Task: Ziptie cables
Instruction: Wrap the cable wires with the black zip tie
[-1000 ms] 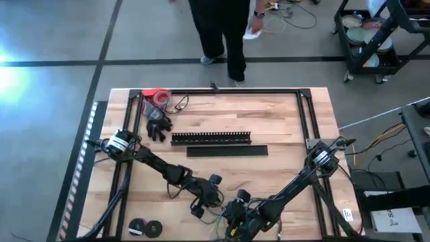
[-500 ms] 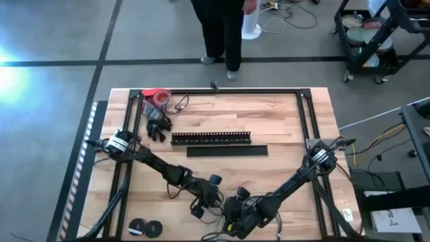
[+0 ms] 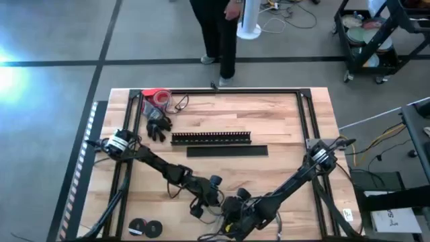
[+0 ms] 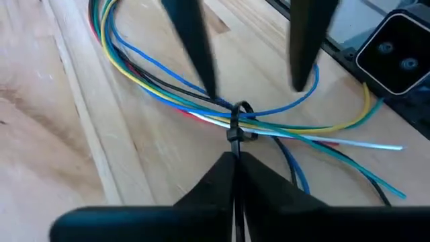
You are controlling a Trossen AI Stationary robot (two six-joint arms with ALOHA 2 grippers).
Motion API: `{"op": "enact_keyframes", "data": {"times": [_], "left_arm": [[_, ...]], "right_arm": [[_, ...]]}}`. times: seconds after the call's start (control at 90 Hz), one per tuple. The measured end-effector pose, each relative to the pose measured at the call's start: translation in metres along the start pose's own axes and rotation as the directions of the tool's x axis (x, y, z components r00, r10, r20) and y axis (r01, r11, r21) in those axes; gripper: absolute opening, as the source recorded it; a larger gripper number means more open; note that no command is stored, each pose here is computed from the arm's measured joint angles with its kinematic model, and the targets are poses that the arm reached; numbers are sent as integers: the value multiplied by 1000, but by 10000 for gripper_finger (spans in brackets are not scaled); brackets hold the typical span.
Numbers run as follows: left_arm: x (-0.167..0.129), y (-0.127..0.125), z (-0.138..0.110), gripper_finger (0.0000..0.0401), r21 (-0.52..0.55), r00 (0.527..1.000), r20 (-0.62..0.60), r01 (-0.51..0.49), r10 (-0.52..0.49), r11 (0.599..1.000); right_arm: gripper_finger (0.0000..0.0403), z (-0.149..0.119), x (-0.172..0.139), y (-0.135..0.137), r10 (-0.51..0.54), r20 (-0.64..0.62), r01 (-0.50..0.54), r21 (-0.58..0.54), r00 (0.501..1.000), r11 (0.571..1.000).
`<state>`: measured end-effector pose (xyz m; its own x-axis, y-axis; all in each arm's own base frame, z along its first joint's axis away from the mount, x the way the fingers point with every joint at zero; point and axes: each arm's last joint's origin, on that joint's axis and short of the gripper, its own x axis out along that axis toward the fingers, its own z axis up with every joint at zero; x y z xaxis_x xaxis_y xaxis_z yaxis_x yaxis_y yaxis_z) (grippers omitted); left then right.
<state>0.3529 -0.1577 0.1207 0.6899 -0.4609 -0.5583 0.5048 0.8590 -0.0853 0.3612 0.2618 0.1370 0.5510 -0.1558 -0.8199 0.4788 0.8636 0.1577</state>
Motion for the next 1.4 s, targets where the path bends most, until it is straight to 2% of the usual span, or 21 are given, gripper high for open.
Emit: {"op": "enact_keyframes", "data": {"times": [0.233, 0.433, 0.589, 0.833, 0.956, 1.111, 1.4], "left_arm": [[0, -3, 0, 0, 27, 1000, -3, -2, 2, 1000], [0, -4, -1, 6, 49, 1000, -9, 0, 0, 999], [-1, -4, 0, 42, 18, 1000, -19, 0, 1, 1000], [-3, -3, 13, 129, -18, 996, -79, 27, -28, 999], [-5, 7, 19, 160, -41, 994, -110, 19, -23, 999], [-10, 16, 17, 185, -76, 984, -171, 36, -48, 996], [-33, -2, 22, 203, -104, 976, -199, 69, -88, 992]], "right_arm": [[165, 14, 11, -8, 27, -105, -18, 88, 994, 996], [176, 21, 10, -11, 37, -121, -27, 81, 992, 996], [180, 21, 9, -10, 48, -142, -39, 69, 989, 997], [181, 19, 8, -10, 48, -142, -43, 40, 989, 998], [181, 17, 7, -8, 50, -142, -46, 37, 989, 998], [181, 13, 12, -8, 41, -150, -34, 45, 988, 998], [181, 24, 31, -20, 68, -239, -59, 45, 969, 997]]}}
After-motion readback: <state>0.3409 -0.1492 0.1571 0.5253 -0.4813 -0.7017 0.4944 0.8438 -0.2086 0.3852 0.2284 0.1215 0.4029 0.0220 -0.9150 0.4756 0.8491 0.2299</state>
